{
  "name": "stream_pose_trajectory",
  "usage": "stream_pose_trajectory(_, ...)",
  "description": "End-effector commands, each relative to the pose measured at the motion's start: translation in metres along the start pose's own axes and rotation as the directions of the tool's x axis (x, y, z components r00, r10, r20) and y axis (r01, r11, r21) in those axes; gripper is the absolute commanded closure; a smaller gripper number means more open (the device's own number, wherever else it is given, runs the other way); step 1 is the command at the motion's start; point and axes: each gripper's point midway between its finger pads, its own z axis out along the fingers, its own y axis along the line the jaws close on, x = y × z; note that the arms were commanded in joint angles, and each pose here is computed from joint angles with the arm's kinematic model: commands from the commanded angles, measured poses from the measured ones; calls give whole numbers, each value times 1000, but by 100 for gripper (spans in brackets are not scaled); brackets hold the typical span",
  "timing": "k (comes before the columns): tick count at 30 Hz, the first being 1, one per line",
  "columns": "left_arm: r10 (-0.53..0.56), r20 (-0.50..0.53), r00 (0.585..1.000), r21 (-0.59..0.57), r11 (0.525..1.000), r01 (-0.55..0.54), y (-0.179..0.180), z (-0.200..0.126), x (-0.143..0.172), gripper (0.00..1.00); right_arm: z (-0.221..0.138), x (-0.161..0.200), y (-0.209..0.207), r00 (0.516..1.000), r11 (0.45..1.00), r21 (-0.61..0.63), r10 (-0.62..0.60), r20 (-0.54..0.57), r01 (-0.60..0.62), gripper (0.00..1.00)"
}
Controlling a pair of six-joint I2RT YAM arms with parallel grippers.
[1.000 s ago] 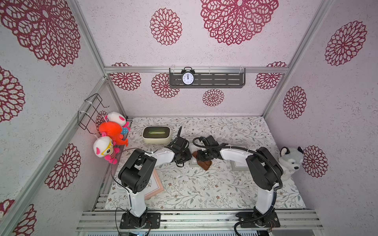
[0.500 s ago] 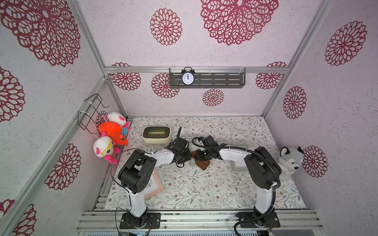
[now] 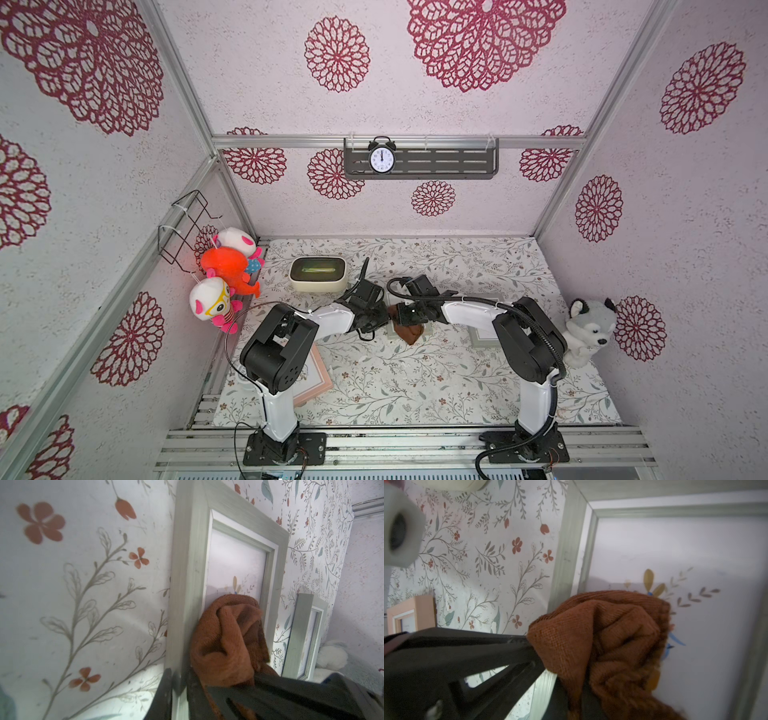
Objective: Wipe the picture frame with a cloth
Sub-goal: Wipe the dirt from the picture frame.
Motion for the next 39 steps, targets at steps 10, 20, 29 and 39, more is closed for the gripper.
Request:
stream_pose_trajectory(10, -54, -166, 985, -315, 949, -1, 91, 22, 60, 86, 26, 59, -25, 982, 992, 116, 62, -181, -41, 100)
stream_pose_trajectory(20, -50, -171, 984, -325, 946, -8, 94, 23, 60, 86, 18, 64, -26, 980, 993, 119, 32, -196, -8, 100)
stream_pose_trajectory(29, -55, -169, 984, -335, 942, -5, 98, 20, 63, 86, -21, 29, -108, 992, 938, 344, 87, -96, -49, 100)
stream_pose_trajectory(39, -56, -168, 984, -342, 940, -6, 99, 22, 62, 87, -2, 63, -32, 973, 990, 129, -31, -227, 61, 100)
